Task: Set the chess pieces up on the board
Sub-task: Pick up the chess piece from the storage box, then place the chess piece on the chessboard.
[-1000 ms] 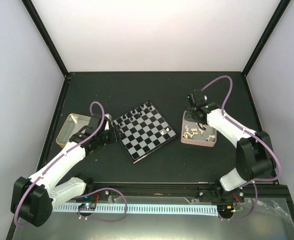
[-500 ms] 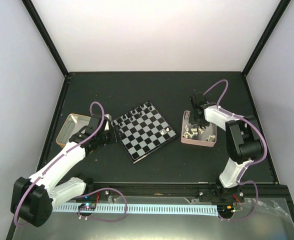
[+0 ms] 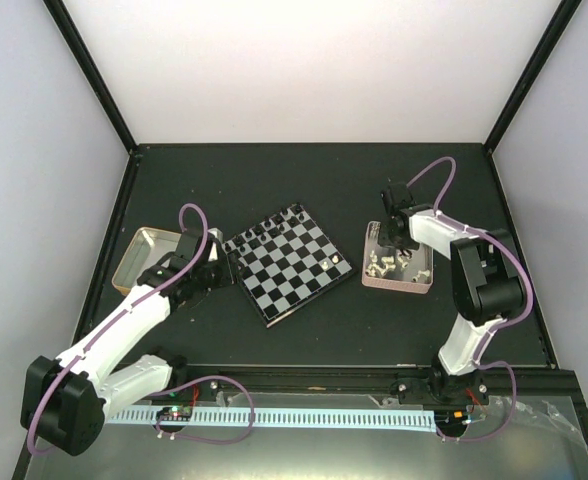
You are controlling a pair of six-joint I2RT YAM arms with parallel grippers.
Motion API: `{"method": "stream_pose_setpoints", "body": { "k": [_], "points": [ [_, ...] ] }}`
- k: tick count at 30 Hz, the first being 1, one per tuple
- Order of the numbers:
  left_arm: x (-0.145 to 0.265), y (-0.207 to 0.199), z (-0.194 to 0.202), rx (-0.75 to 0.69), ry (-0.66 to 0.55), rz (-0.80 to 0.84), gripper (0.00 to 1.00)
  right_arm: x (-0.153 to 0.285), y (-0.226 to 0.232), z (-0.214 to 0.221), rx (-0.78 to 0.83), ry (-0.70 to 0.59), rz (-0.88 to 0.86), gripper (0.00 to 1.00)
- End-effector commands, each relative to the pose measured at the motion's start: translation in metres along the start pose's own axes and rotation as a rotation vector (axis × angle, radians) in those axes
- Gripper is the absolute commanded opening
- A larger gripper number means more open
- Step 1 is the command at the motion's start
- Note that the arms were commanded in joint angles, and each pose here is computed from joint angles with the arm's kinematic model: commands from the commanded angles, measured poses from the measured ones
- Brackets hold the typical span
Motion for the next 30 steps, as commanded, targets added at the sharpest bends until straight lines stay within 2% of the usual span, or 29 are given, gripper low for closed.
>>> {"method": "stream_pose_setpoints", "body": {
  "k": [1,9,19,24,30],
  "points": [
    [0.009,-0.007,-0.007,-0.002,-0.028,0.028,0.59,0.023,0.002,-0.006,0.002,-0.071,-0.035,0.04],
    [0.010,-0.008,-0.008,0.001,-0.040,0.038,0.60,0.080,0.023,0.003,0.066,-0.142,-0.224,0.04],
    [0.010,-0.010,-0.009,0.009,-0.039,0.051,0.59,0.119,0.137,0.056,0.386,-0.114,-0.367,0.05],
    [0.010,-0.009,-0.007,0.004,-0.032,0.050,0.60,0.113,0.161,0.071,0.491,-0.080,-0.344,0.05],
    [0.010,-0.008,-0.007,0.001,-0.031,0.051,0.60,0.104,0.178,0.076,0.544,-0.061,-0.324,0.05]
  ]
}}
Point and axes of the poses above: each gripper's point midway between its finger pads, its own x axis back along the fingers, its own y axis along the line the jaws close on, z = x × y, the point moved 10 cm from there along x, back along the fingers, and after that the axes turned 10 degrees about x, right-handed, at the moved point
